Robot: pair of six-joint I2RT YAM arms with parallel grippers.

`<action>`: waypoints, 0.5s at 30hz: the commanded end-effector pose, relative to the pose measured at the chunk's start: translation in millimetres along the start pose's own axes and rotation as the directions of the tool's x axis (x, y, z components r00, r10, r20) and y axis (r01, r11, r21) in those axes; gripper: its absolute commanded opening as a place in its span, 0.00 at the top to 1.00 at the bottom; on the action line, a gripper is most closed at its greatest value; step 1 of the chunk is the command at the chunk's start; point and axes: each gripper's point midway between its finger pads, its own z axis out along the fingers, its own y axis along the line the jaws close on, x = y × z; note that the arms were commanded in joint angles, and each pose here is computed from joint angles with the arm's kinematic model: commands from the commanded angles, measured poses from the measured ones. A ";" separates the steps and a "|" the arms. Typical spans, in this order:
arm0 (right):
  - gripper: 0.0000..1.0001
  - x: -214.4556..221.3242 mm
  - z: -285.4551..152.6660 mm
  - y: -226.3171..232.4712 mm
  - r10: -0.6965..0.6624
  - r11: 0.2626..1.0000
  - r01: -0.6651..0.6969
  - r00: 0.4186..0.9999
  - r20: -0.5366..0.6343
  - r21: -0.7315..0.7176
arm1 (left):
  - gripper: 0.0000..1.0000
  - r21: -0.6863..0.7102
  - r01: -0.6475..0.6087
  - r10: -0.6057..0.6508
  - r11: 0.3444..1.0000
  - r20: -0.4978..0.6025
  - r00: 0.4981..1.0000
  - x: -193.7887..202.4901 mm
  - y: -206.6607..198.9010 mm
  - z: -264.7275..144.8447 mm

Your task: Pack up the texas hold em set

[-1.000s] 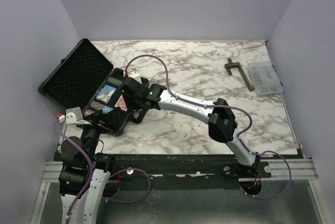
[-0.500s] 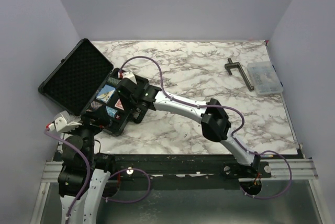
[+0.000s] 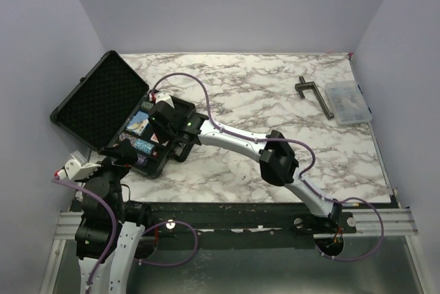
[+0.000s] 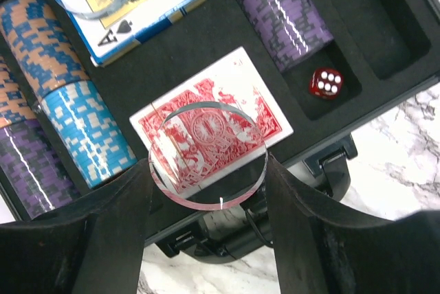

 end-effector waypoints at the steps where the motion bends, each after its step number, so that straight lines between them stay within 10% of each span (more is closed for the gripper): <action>1: 0.46 -15.2 8.1 2.1 -0.031 0.999 0.030 0.998 0.062 0.022 | 0.01 0.029 0.080 -0.083 0.996 0.102 0.991 -23.6 4.9 -19.7; 15: 0.45 -8.7 21.8 3.7 -0.026 1.000 0.025 0.998 0.052 0.009 | 0.01 0.012 0.088 -0.089 0.996 0.110 0.990 -24.3 9.0 -20.2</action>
